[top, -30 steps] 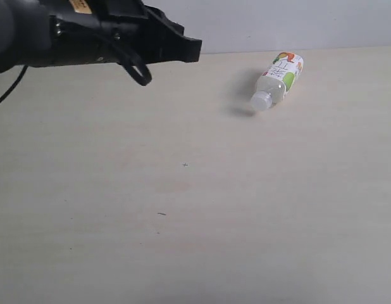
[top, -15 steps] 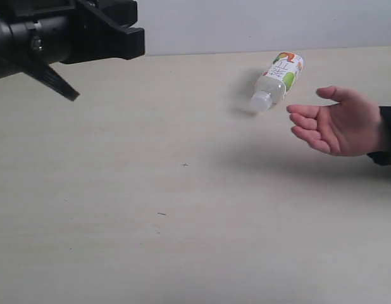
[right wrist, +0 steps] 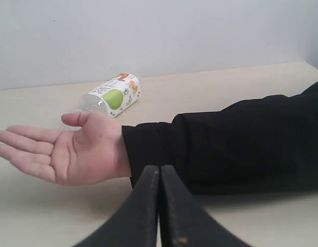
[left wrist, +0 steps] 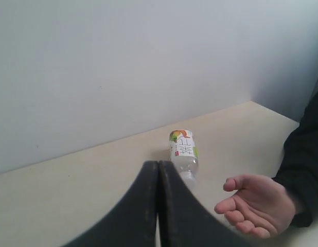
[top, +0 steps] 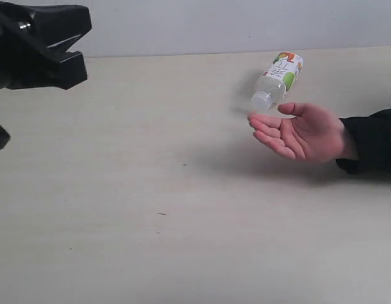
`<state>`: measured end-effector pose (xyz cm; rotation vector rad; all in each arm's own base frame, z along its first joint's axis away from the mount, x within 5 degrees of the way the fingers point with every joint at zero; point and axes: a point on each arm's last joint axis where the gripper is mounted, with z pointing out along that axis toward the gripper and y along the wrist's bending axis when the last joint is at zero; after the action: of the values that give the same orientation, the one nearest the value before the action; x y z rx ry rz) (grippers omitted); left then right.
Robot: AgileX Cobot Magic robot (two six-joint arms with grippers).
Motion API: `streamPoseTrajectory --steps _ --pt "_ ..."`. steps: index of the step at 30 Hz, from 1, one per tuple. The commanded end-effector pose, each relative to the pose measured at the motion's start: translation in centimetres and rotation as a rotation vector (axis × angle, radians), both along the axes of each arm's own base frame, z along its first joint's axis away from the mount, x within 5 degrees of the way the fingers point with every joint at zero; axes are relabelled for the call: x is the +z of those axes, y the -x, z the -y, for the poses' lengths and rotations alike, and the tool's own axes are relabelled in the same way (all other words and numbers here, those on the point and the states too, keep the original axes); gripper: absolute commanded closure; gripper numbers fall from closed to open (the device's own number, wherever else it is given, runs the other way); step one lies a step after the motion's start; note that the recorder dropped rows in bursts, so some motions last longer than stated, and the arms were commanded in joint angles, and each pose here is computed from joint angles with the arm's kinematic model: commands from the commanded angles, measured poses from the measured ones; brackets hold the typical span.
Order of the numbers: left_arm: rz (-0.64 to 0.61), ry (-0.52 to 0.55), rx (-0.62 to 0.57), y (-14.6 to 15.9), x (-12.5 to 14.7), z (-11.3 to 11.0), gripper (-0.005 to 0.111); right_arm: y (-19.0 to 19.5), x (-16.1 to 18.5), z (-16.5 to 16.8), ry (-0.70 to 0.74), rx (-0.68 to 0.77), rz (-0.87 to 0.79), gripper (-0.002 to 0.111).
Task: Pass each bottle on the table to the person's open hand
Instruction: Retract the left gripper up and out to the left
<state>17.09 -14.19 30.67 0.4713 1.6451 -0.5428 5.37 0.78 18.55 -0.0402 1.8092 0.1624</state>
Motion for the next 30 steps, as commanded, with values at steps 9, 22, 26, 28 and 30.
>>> streamPoseTrajectory --steps 9,22,26,28,30 --pt "0.078 0.048 -0.008 3.5 0.6 -3.0 0.107 0.0 -0.1 0.0 -0.001 -0.002 0.01 0.108" --pt "-0.136 -0.136 -0.136 -0.2 3.9 1.8 0.107 0.0 -0.1 0.0 -0.001 -0.002 0.01 0.108" --pt "-0.131 -0.167 -0.148 2.0 3.0 -0.2 0.107 0.0 -0.1 0.0 -0.001 -0.002 0.01 0.108" --pt "-0.103 -0.194 -0.15 3.4 2.2 -1.5 0.107 0.0 -0.1 0.0 -0.001 -0.002 0.01 0.108" --pt "-0.065 -0.21 -0.15 4.8 1.6 -2.8 0.107 0.0 -0.1 0.0 -0.001 -0.002 0.01 0.108"
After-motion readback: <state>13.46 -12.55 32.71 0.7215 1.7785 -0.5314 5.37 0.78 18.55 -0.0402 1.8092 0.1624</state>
